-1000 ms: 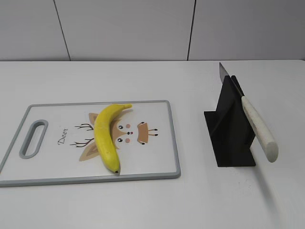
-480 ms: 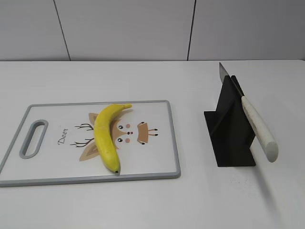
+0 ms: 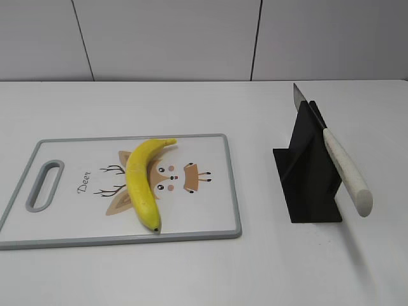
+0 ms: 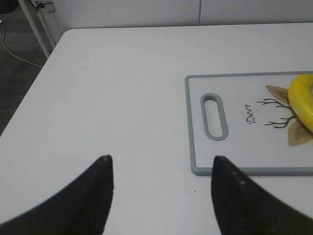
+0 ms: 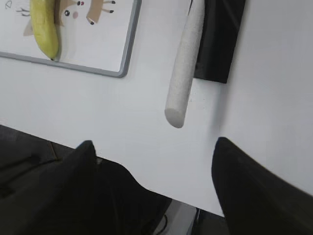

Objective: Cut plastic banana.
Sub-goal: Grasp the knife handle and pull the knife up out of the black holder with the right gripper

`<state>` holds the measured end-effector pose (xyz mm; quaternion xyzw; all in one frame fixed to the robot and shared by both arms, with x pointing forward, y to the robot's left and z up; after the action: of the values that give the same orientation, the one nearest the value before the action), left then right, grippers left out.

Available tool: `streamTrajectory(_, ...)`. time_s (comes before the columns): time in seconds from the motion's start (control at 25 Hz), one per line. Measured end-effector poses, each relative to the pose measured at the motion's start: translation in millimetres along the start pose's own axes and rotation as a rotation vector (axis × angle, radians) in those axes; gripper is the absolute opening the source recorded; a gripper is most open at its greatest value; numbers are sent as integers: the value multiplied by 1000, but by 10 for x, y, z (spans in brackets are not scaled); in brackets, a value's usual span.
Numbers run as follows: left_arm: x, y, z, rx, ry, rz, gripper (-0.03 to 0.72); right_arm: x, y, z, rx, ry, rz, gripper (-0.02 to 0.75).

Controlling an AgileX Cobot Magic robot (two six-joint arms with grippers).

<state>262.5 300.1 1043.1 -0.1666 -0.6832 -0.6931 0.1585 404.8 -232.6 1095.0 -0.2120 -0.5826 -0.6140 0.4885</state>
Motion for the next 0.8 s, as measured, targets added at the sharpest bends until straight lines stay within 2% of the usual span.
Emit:
streamTrajectory(0.16, 0, 0, 0, 0, 0, 0, 596, -288, 240, 55, 59, 1, 108, 573)
streamTrajectory(0.4, 0, 0, -1, 0, -1, 0, 595, -764, 477, 156, 151, -86, 250, 573)
streamTrajectory(0.52, 0, 0, -1, 0, -1, 0, 595, -1014, 513, 175, 159, -115, 320, 572)
streamTrajectory(0.8, 0, 0, -1, 0, -1, 0, 593, -1555, 440, 27, 127, -194, 490, 572)
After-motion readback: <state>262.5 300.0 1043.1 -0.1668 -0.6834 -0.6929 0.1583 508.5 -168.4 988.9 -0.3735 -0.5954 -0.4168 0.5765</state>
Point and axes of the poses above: a point on each arm's last joint axis where the gripper is mounted, x pointing back along that axis away from the gripper, z along the wrist's bending axis when the last joint is at zero, y = z × x, the point moved 3 cm from there along -x, pointing out along that axis toward the gripper, and after that the axes turned 5 degrees about x, right-handed, at the moved point
